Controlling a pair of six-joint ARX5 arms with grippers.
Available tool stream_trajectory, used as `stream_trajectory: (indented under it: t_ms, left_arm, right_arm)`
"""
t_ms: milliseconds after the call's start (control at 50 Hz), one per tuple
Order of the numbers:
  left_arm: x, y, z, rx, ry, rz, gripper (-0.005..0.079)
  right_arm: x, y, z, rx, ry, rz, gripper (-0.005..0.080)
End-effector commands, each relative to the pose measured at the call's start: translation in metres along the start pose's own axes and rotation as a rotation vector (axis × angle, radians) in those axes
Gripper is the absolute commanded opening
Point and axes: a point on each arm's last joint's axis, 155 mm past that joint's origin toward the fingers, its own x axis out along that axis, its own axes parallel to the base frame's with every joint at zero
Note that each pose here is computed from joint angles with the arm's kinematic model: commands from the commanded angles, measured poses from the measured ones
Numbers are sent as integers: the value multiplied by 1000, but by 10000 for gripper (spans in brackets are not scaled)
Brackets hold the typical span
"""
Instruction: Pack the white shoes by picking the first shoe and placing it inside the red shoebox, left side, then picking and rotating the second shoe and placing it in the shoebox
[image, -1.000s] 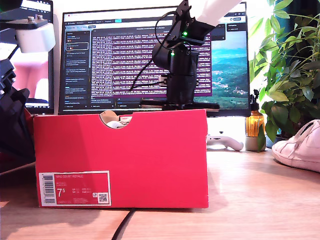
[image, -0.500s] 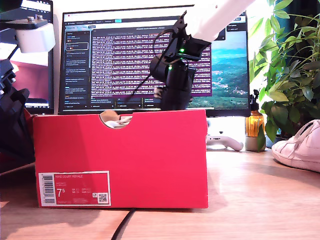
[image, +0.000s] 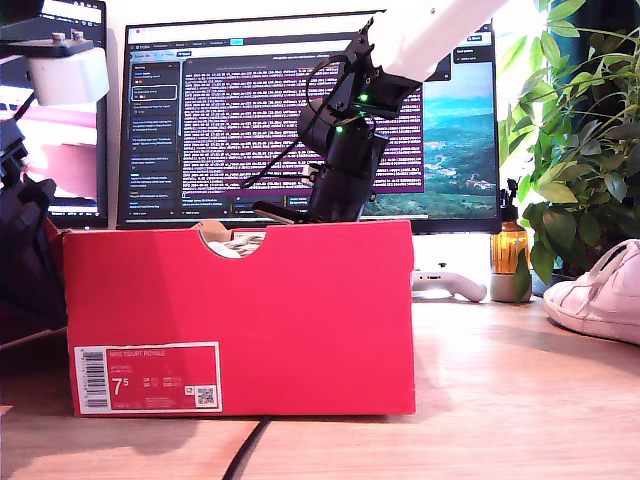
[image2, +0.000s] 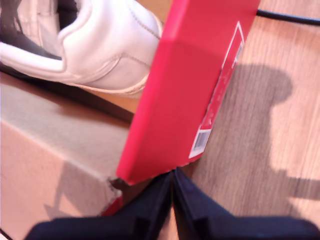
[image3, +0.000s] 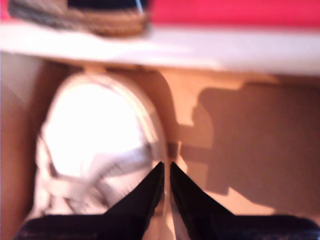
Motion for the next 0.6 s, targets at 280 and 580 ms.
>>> stream_trajectory:
  t_ms: [280,580]
  left_arm:
    - [0,2,10,-4,-33,0,-19]
    - [0,2,10,-5,-34,0,-19]
  right_arm:
    - [-20,-20,-22,10,75,-143,61]
    - [-113,20,8,-29,-63,-103,61]
